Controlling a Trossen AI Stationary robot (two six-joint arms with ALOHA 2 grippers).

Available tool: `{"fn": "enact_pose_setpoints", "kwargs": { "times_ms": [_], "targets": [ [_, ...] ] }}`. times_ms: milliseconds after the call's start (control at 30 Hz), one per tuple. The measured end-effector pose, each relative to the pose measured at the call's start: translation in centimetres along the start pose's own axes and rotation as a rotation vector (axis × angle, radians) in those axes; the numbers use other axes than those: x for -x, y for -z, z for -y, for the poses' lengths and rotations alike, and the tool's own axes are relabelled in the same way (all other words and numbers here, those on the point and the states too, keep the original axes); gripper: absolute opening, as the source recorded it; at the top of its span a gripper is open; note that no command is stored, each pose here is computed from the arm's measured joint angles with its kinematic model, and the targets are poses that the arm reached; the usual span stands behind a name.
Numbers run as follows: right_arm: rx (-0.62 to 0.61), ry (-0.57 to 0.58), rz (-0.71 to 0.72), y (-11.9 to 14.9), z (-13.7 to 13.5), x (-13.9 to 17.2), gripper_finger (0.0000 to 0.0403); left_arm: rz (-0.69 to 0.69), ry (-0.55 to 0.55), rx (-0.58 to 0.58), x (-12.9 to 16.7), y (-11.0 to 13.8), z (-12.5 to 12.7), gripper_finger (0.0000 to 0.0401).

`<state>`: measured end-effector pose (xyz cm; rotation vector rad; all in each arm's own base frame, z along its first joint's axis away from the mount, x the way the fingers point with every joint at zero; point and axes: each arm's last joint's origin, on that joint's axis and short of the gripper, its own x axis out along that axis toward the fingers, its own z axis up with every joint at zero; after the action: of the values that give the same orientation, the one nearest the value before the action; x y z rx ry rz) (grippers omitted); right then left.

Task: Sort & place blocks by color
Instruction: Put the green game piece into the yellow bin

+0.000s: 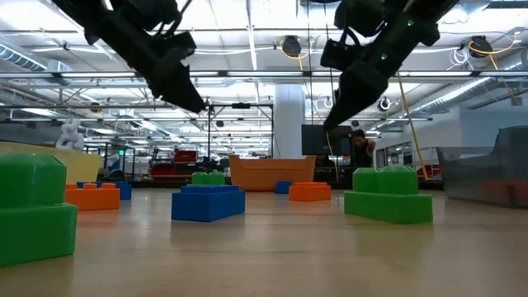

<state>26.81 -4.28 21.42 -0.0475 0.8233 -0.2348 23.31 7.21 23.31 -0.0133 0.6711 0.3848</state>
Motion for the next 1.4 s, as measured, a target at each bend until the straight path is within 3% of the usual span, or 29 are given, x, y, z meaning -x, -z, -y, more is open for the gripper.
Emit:
{"fn": "enact_pose_setpoints", "kwargs": {
  "times_ms": [167, 667, 1000, 1233, 1400],
  "targets": [
    [0.045, 0.004, 0.056, -0.6, 0.1, 0.3, 0.0302, -0.022, 0.061, -0.106, -2.8, 0.4, 1.0, 0.0244],
    [0.064, 0.006, 0.058, -0.6, 0.1, 0.7, 0.0302, -0.491, 0.228, -0.224, -8.3, 0.3, 1.6, 0.0244],
    [0.087, 0.003, 0.014, -0.1, 0.1, 0.7, 0.0302, -0.551, 0.271, -0.292, -11.5, 1.6, 2.8, 0.0244],
    [0.096, 0.005, -0.004, 0.1, 0.1, 0.7, 0.0302, -0.622, 0.277, -0.248, -13.3, 3.1, 3.3, 0.0243],
    [0.122, 0.006, -0.006, 0.1, 0.1, 0.7, 0.0302, -0.590, 0.238, -0.250, -12.2, 2.3, 3.3, 0.0193]
  ]
}}
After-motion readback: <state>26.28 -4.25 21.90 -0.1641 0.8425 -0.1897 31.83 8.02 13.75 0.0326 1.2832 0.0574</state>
